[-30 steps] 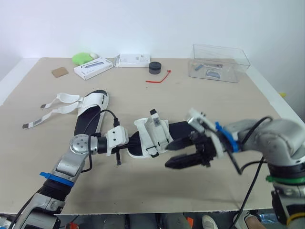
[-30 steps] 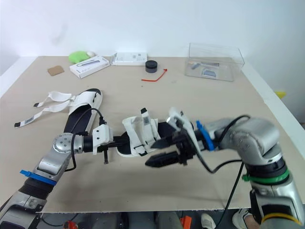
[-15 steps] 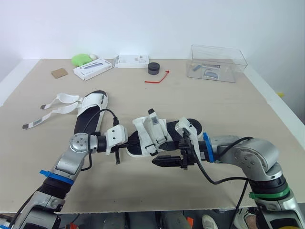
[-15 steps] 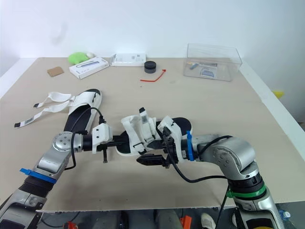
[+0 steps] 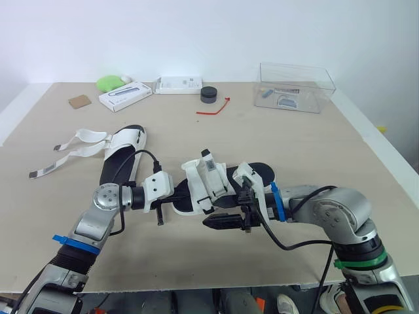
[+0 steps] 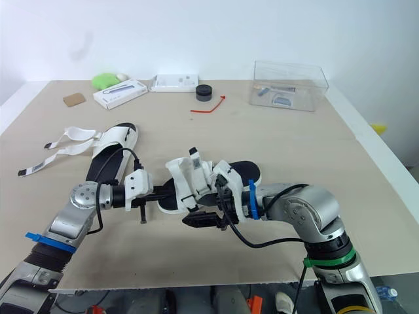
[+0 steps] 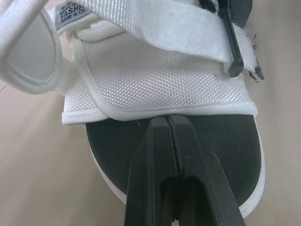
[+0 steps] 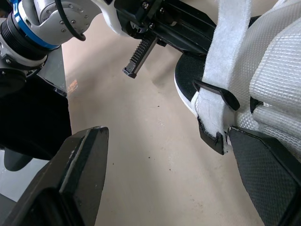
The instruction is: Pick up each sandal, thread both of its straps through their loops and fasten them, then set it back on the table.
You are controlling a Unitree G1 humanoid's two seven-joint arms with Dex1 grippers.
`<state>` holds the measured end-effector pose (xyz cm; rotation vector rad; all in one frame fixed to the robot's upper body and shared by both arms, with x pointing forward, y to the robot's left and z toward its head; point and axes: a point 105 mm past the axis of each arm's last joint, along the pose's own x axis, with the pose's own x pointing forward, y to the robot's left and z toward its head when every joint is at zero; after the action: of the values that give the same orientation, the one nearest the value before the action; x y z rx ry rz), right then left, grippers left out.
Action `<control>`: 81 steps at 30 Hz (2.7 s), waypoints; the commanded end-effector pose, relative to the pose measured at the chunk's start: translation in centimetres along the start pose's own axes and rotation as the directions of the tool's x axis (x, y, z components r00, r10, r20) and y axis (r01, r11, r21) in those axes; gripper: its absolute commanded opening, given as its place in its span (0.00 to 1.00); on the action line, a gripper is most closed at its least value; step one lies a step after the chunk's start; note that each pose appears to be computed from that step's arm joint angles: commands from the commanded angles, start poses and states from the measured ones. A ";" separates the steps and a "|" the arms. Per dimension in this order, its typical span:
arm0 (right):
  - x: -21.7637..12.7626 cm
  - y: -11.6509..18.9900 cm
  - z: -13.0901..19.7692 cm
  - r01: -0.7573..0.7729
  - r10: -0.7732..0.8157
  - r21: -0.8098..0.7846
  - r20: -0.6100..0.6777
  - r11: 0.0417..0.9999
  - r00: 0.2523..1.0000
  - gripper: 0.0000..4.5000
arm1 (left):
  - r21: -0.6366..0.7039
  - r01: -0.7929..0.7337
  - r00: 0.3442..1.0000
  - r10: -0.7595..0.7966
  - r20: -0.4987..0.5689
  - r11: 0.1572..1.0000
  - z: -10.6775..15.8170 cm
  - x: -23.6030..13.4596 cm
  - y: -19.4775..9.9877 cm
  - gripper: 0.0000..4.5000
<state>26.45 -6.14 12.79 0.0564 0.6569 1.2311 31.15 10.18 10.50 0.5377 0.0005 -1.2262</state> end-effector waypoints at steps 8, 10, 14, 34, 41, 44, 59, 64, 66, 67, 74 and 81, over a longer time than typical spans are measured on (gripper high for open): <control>0.2 -1.1 0.2 0.045 -0.044 0.076 -0.014 0.996 0.999 0.01 | -0.015 0.042 0.999 -0.042 -0.030 0.999 -0.8 0.4 -1.2 0.00; 0.2 -1.1 0.0 0.044 -0.042 0.087 -0.026 0.995 0.999 0.01 | -0.016 0.041 0.999 -0.042 -0.030 0.999 -0.8 0.4 -1.3 0.00; -0.4 0.3 -1.5 -0.030 0.047 0.144 -0.117 0.989 0.992 0.01 | -0.018 0.040 0.999 -0.041 -0.030 0.999 -0.8 0.4 -1.4 0.00; -4.0 4.2 -3.3 -0.181 0.182 0.034 -0.323 0.983 0.929 0.70 | -0.030 0.037 0.999 -0.038 -0.032 0.999 -1.1 0.4 -1.6 0.00; -5.7 2.6 0.6 -0.165 -0.040 -0.773 -0.239 0.613 0.970 0.98 | -0.022 0.038 0.999 -0.039 -0.031 0.999 -1.1 0.4 -1.0 0.00; -5.0 2.2 0.9 -0.168 -0.004 -0.944 -0.176 0.283 0.984 0.98 | -0.017 0.038 0.999 -0.039 -0.023 0.999 -0.9 0.7 -0.8 0.00; -1.6 0.6 -0.4 -0.082 0.086 -0.874 -0.139 -0.478 0.987 0.98 | -0.020 0.032 0.999 -0.033 -0.022 0.999 -0.9 0.6 -0.9 0.00; -0.7 1.6 0.8 -0.028 0.156 -0.877 -0.117 -0.481 0.981 0.98 | -0.023 0.028 0.999 -0.029 -0.019 0.999 -0.9 0.6 -1.0 0.00; -0.6 1.9 1.2 -0.013 0.176 -0.883 -0.108 -0.469 0.979 0.98 | -0.028 0.023 1.000 -0.024 -0.012 0.999 -0.8 0.5 -1.0 0.00; -0.5 2.0 1.2 -0.019 0.180 -0.886 -0.116 -0.464 0.977 0.93 | -0.030 0.021 1.000 -0.021 -0.010 0.999 -0.7 0.5 -0.9 0.00; -0.3 2.6 0.7 -0.046 0.230 -0.932 -0.136 -0.360 0.964 0.35 | -0.048 0.011 1.000 -0.010 0.005 0.999 -0.4 0.6 -1.0 0.00; -0.5 2.9 1.9 -0.006 0.291 -1.000 -0.013 -0.025 0.957 0.02 | -0.044 0.010 1.000 -0.010 0.003 0.999 -0.3 0.8 -1.0 0.00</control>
<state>24.81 -5.24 13.87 -1.1874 -0.6857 1.6781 30.92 9.66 10.34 0.4959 -0.0018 -1.2198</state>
